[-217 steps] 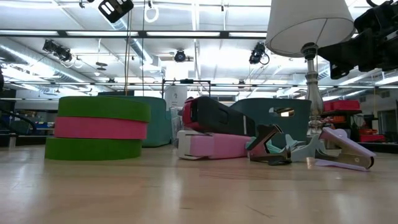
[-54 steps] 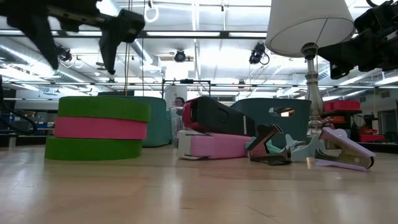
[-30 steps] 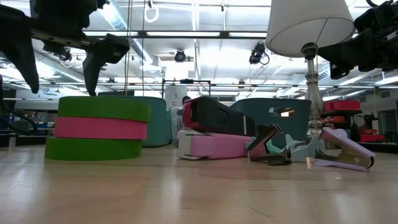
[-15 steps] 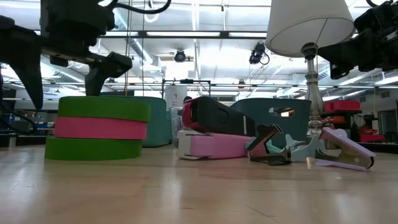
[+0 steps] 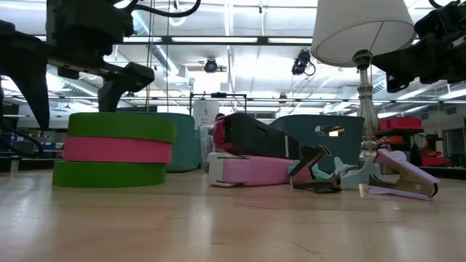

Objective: Pick and place Stapler, Stapler remover, tape
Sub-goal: Put the green tape into the green bin

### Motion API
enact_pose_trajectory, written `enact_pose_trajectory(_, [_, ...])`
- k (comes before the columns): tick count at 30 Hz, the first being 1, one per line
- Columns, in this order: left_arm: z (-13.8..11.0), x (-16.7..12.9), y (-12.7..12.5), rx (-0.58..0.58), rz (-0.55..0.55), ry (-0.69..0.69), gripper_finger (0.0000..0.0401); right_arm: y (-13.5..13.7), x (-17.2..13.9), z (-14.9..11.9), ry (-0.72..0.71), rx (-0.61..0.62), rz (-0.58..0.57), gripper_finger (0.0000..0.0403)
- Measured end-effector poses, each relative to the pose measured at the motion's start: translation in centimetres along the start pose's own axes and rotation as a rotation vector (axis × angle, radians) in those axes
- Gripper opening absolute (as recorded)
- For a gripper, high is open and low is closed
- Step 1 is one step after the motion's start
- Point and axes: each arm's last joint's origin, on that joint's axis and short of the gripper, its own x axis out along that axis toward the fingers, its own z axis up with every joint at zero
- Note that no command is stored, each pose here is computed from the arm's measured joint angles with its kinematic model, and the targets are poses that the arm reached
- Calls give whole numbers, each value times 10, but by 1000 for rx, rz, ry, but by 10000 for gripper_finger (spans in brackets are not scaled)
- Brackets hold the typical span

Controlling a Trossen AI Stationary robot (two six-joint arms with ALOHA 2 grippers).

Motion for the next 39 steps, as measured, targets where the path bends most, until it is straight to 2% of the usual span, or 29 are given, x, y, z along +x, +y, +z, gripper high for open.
enact_pose_trajectory(13, [0, 0, 0, 0, 3, -1, 185, 0, 0, 0, 0, 0, 0, 16])
enact_pose_trajectory(32, [0, 0, 0, 2, -2, -3, 117, 0, 0, 0, 0, 0, 0, 16])
enact_pose_trajectory(39, [0, 0, 0, 2, -1, -3, 108, 0, 0, 0, 0, 0, 0, 16])
